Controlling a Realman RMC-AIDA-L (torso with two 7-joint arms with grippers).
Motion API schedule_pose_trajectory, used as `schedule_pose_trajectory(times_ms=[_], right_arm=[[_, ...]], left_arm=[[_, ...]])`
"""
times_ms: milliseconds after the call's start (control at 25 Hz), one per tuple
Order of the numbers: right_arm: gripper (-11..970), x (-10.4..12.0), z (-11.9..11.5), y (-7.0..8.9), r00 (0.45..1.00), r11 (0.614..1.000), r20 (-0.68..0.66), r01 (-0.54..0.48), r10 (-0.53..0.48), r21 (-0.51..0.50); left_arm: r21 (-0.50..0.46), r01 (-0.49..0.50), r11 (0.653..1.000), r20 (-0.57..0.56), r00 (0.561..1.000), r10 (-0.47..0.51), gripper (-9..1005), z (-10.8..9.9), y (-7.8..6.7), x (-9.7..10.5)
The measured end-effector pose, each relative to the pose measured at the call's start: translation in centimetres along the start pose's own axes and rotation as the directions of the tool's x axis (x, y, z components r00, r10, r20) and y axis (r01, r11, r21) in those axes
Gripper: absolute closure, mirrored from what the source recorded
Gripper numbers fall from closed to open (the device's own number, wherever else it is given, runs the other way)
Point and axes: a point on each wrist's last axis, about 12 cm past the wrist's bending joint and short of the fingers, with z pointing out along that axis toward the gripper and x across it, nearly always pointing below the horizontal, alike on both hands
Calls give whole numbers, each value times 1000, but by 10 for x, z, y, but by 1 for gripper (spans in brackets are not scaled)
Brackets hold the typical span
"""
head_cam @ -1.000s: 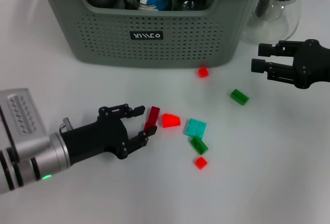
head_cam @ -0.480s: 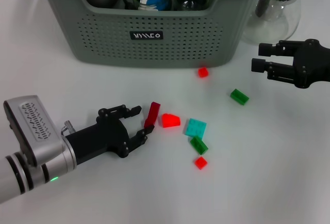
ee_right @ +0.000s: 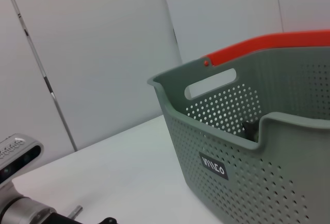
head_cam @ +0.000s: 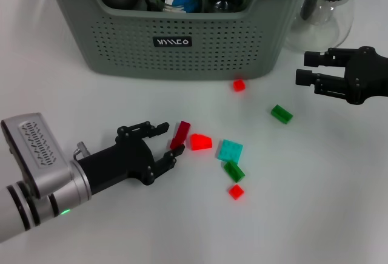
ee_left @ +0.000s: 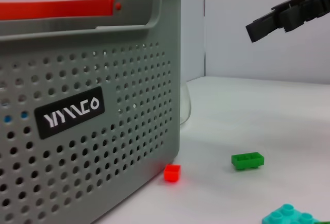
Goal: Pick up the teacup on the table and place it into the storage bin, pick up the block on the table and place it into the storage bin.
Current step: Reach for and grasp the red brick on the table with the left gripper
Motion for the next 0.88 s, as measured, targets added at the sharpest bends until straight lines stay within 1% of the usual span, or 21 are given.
schedule_pose_trajectory(times_ms=[240, 520, 640, 680, 880], right_arm=[[436, 0, 1, 0, 1000, 1000, -3, 2, -2, -3], [436, 0, 0, 0, 1000, 1000, -2, 0, 0, -5], [436, 0, 0, 0, 1000, 1000, -2, -1, 1, -3], [436, 0, -1, 0, 1000, 1000, -2, -2, 2, -3], [436, 0, -1, 0, 1000, 1000, -2, -1, 1, 0]], left_arm=[[9, -1, 1000, -8, 1000, 1, 502, 10, -4, 0], [-10, -3, 1000, -41, 999, 2, 503, 15, -3, 2], [-30, 5, 1000, -37, 999, -6, 503, 14, -1, 2], [-53, 13, 999, -24, 1000, -14, 503, 10, 2, 2], [-74, 14, 997, -16, 1000, -16, 504, 5, 4, 3]])
